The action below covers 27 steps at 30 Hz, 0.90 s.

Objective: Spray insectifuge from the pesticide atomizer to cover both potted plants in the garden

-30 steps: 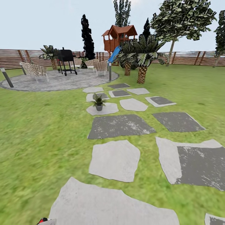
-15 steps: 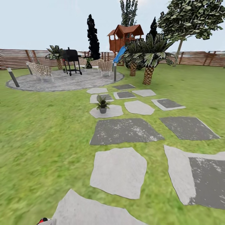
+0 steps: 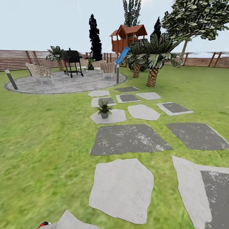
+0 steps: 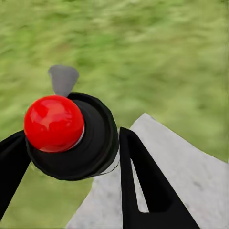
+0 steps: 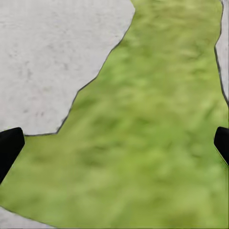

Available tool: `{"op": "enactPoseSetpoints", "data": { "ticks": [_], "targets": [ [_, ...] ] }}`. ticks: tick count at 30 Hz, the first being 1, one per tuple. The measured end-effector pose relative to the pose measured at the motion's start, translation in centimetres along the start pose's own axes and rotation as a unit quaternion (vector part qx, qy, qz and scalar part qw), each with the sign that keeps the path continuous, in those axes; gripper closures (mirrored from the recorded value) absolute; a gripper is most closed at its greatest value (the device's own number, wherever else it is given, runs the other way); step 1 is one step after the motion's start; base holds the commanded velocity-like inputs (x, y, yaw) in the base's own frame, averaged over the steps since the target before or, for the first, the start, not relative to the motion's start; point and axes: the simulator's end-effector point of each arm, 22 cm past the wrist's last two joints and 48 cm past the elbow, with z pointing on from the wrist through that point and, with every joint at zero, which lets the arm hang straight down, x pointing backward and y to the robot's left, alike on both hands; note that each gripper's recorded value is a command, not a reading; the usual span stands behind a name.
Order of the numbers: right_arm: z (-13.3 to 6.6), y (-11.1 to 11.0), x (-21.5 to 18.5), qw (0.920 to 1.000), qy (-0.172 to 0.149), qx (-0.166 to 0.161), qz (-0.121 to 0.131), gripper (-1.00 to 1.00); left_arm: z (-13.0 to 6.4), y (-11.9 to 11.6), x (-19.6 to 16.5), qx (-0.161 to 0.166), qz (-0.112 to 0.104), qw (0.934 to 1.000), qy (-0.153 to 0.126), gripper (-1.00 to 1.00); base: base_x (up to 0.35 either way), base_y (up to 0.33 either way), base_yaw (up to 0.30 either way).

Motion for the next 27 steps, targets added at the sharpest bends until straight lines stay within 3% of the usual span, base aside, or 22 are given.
{"op": "enactPoseSetpoints", "data": {
  "ticks": [27],
  "targets": [
    [0.0,0.02,0.01,1.0,0.0,0.0,0.0,-1.0,0.0,0.0,0.0,0.0,0.0,1.0,0.0,1.0,0.34,0.0,0.06]
  ]
}}
